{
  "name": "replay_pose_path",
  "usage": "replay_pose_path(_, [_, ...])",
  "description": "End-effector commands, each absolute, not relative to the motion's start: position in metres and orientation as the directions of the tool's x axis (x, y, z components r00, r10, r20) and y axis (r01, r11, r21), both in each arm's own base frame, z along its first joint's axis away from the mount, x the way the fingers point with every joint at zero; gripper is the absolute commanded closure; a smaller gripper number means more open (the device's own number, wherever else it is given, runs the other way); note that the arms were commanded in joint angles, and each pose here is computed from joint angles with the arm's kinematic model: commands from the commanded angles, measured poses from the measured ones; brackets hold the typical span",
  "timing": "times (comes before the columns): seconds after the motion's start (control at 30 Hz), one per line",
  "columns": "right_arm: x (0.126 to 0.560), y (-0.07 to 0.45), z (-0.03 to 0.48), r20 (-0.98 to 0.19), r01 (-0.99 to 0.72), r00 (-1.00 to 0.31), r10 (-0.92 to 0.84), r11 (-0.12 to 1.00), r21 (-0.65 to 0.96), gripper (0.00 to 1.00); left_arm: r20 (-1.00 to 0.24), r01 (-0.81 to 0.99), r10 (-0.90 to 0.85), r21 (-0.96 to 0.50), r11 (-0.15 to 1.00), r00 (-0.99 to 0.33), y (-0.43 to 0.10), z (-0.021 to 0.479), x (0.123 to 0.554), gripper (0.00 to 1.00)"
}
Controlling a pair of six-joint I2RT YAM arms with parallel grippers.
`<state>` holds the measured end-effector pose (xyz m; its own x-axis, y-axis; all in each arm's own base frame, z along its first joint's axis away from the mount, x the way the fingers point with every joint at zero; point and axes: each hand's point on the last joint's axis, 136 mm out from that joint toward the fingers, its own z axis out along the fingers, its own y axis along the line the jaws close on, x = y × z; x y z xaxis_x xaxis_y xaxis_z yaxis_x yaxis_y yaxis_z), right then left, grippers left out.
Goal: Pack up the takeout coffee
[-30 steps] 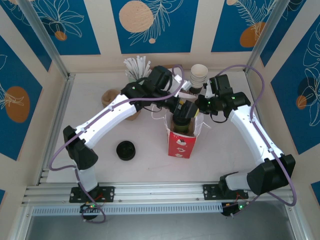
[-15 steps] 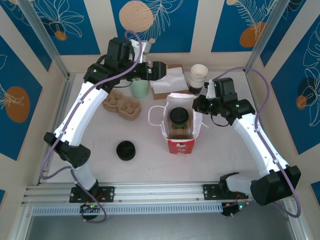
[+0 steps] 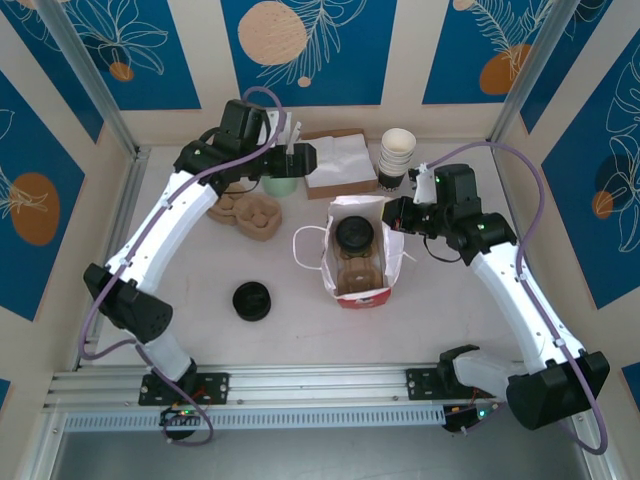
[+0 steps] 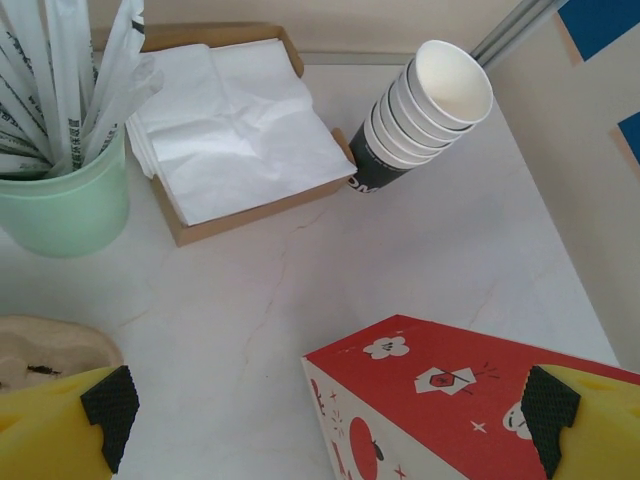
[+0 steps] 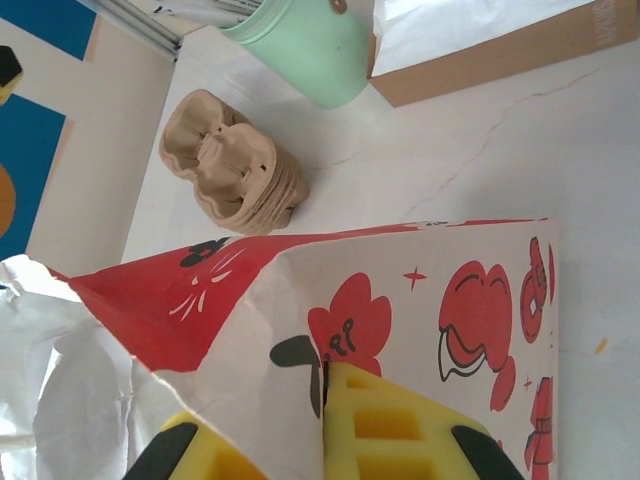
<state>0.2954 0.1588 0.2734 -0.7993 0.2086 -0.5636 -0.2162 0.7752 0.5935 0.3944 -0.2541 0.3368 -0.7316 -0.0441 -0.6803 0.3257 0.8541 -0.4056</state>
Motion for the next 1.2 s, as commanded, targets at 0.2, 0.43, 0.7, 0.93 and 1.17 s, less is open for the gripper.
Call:
replay_pose_path(0.2, [0.287,0.171,0.292,-0.605,-0.308,-0.769,0.204,0.712,0.631,1.0,-0.702,0.278,-0.098,-0.4,0.873,-0.705,-0.233,0.344,0.395,0.01])
replay_pose_path(0.43, [0.291,0.169,0.287,-0.588,-0.275,-0.777,0.227,0.717,0.64,1.0,-0.705,0.235,-0.115,-0.38,0.895,-0.7,-0.221,0.339,0.401,0.01])
replay_pose_path(0.7, [0.314,0.18,0.28,-0.49,-0.19,-0.825,0.282,0.679,0.709,1.0,-0.701,0.08,-0.184,-0.326,0.942,-0.689,-0.19,0.336,0.422,0.01])
replay_pose_path(0.93, [0.333,0.192,0.268,-0.394,-0.106,-0.868,0.303,0.662,0.742,1.0,-0.699,0.055,-0.209,-0.335,0.941,-0.684,-0.188,0.34,0.441,0.01])
replay_pose_path(1.17, [0.342,0.209,0.259,-0.364,-0.087,-0.884,0.293,0.663,0.744,1.0,-0.716,0.039,-0.207,-0.311,0.95,-0.667,-0.182,0.343,0.456,0.01])
